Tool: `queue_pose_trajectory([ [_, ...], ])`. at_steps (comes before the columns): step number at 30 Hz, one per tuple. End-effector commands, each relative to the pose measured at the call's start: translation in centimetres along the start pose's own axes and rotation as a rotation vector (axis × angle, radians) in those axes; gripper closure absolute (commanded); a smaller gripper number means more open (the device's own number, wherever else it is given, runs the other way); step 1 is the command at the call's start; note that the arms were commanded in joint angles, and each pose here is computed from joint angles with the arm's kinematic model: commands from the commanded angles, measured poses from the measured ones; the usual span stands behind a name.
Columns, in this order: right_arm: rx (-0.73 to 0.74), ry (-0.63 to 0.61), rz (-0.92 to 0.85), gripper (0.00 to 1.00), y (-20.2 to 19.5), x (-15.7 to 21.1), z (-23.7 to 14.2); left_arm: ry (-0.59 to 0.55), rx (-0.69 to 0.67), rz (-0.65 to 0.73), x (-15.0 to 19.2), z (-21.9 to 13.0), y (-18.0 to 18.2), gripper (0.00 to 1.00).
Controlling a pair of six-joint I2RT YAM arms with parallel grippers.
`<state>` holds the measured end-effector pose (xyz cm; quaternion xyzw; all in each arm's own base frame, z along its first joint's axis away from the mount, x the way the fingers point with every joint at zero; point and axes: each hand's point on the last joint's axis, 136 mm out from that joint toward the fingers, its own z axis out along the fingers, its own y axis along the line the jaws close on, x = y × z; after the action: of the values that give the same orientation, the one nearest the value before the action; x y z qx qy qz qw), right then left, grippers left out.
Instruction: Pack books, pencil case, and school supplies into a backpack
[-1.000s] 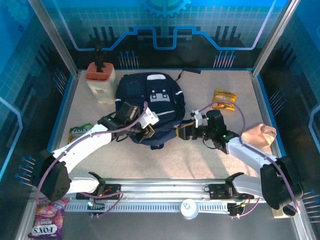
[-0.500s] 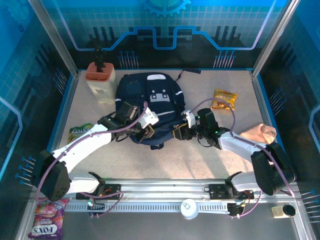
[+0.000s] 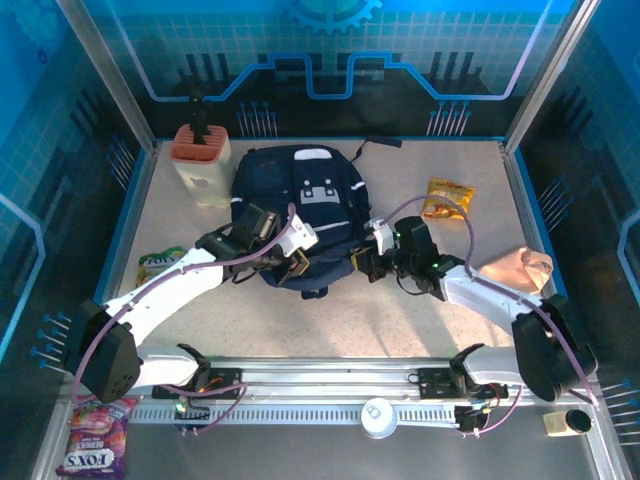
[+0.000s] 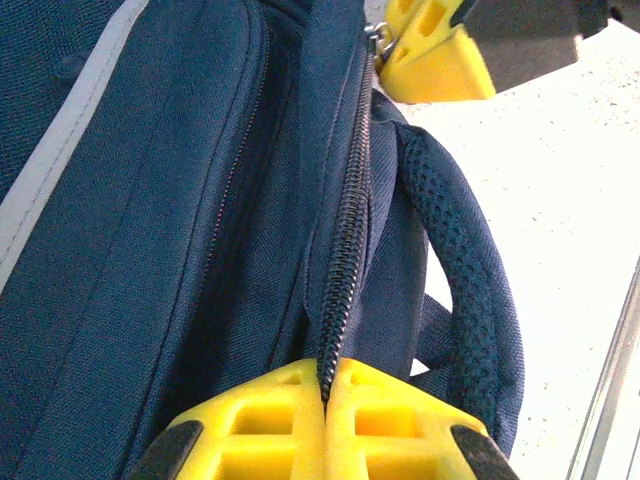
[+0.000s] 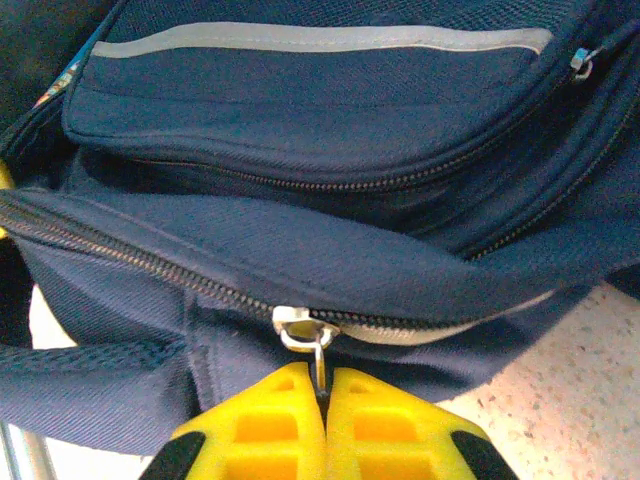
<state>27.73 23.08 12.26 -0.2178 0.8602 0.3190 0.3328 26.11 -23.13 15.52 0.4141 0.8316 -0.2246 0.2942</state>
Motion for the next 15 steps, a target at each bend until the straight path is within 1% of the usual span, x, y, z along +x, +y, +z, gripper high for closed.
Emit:
queue_pose_trajectory([
  [1,0.176,0.035,0.026,1.00,-1.2,0.9,-2.1,-0.098,-0.071,0.013,-3.4,-1.8,0.9,1.00],
  [4,0.310,0.070,0.076,1.00,-2.5,2.3,-3.6,-0.074,-0.108,-0.002,-3.0,-1.5,1.7,1.00],
  [8,0.584,0.100,0.143,1.00,-6.5,3.2,-6.4,-0.049,-0.132,-0.020,-2.6,-1.4,2.3,1.00],
  [10,0.672,0.116,0.156,1.00,-8.0,3.0,-7.1,-0.054,-0.118,-0.019,-2.6,-1.5,2.0,1.00],
  [12,0.709,0.127,0.176,1.00,-9.2,2.7,-7.0,-0.054,-0.107,-0.015,-2.5,-1.7,1.7,1.00],
  [15,0.700,0.123,0.224,1.00,-11.2,2.0,-6.0,-0.051,-0.077,-0.005,-2.3,-1.9,1.0,1.00],
])
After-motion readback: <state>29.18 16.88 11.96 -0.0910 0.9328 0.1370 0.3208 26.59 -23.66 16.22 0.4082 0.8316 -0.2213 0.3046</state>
